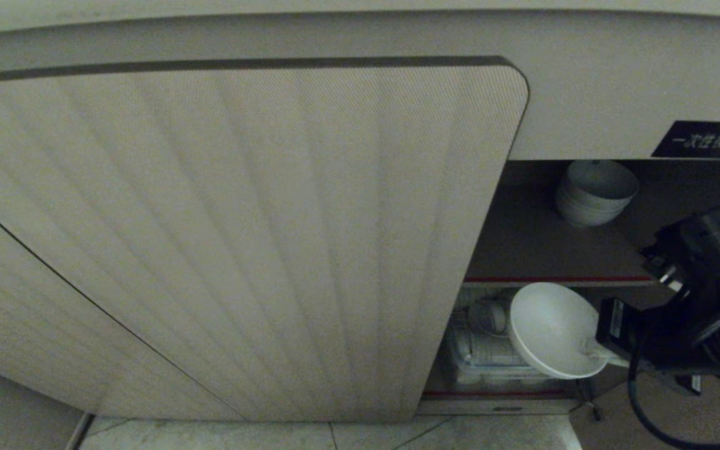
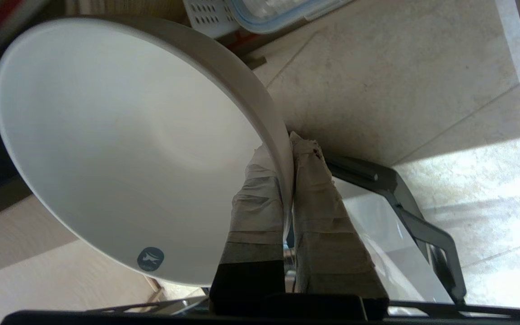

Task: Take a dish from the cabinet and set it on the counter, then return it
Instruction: Put it back into the cabinet

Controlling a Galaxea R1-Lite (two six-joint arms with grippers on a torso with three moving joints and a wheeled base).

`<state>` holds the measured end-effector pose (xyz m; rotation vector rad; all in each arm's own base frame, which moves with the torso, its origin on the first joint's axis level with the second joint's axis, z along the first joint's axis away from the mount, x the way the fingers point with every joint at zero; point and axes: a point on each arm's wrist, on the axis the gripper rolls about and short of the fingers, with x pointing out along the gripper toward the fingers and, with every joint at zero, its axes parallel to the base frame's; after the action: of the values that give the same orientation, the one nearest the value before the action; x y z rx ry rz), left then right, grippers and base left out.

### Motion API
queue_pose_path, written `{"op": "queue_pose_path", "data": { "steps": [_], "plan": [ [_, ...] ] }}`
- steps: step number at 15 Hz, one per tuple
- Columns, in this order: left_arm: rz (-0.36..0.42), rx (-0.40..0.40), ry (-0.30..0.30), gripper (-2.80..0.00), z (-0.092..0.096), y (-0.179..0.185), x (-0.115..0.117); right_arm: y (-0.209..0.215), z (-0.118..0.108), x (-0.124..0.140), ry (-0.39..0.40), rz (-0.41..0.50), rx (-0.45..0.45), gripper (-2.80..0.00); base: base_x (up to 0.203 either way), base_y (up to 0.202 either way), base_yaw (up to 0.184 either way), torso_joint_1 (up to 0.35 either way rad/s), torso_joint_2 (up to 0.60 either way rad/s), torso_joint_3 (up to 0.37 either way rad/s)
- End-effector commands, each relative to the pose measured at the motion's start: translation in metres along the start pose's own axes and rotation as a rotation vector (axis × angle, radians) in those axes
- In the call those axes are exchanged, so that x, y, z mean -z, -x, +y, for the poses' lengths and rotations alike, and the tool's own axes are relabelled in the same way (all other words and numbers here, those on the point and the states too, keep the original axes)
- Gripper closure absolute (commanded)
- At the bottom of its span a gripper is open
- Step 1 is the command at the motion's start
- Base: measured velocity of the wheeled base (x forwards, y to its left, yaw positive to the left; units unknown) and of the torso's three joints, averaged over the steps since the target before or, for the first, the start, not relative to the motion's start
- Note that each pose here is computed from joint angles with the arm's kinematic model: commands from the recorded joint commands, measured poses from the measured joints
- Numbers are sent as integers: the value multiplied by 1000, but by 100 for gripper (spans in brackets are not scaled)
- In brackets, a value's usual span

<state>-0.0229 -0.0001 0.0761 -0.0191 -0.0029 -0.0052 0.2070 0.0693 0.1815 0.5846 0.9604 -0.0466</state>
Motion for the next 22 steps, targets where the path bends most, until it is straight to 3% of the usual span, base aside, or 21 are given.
{"op": "queue_pose_path", "data": {
  "steps": [1, 14, 22],
  "plan": [
    [0, -1, 1, 0, 0, 0, 0, -1, 4, -4, -6, 1, -2, 0, 0, 0, 0, 0, 0, 0],
    [0, 0, 1, 0, 0, 0, 0, -2, 23, -28, -143, -10, 2, 0, 0, 0, 0, 0, 0, 0],
    [0, 1, 1, 0, 0, 0, 0, -13, 29, -41, -227, -66, 45, 0, 0, 0, 0, 0, 0, 0]
  ]
}}
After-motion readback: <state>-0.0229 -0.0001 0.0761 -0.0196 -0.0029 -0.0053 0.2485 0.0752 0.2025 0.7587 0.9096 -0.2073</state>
